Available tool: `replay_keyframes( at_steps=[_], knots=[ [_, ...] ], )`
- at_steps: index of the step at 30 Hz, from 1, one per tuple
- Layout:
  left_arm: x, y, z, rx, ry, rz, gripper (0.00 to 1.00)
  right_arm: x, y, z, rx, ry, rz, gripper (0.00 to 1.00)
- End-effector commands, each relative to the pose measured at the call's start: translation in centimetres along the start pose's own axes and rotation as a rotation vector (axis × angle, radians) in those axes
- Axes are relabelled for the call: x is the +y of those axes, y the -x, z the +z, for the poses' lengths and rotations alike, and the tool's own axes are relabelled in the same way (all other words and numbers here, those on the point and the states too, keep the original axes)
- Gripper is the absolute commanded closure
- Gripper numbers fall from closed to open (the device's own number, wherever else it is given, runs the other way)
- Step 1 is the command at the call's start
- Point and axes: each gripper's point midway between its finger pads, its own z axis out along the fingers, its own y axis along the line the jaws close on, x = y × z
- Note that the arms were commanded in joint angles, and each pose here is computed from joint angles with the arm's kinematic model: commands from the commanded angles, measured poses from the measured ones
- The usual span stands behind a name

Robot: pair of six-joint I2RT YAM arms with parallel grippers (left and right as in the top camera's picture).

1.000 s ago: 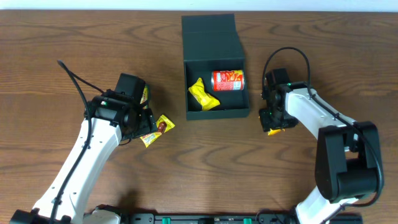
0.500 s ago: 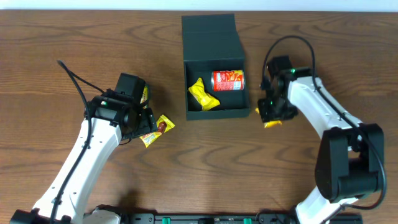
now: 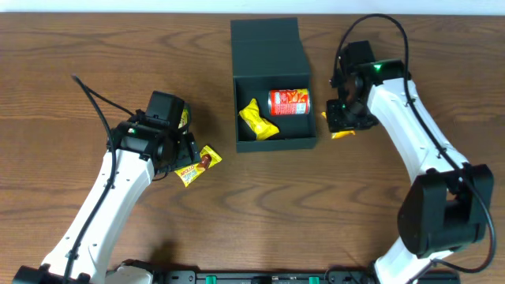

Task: Pack container
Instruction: 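Grasp the small yellow candy with the right gripper and carry it into the box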

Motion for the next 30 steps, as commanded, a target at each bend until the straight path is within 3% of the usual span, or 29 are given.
replay_keyframes(
  at_steps=[1, 18, 26, 30],
  knots=[
    [0.1, 0.2, 0.1, -0.004, 0.003, -0.017, 0.05, 2.4, 0.4, -0.6, -0.016, 0.053, 0.053, 0.57],
    [0.4, 1.1, 0.1, -0.048, 0.029, 0.0, 0.05, 9.0, 2.8, -1.2, -0.142, 0.17, 0.129, 0.54],
    [0.6, 1.2, 0.1, -0.053, 0.036, 0.0, 0.05, 8.1, 2.8, -1.0, -0.158, 0.102, 0.126, 0.53],
    [0.6, 1.3, 0.1, -0.057, 0.04, -0.001, 0.05, 8.1, 2.8, -1.0, -0.155, 0.1, 0.126, 0.44]
  ],
)
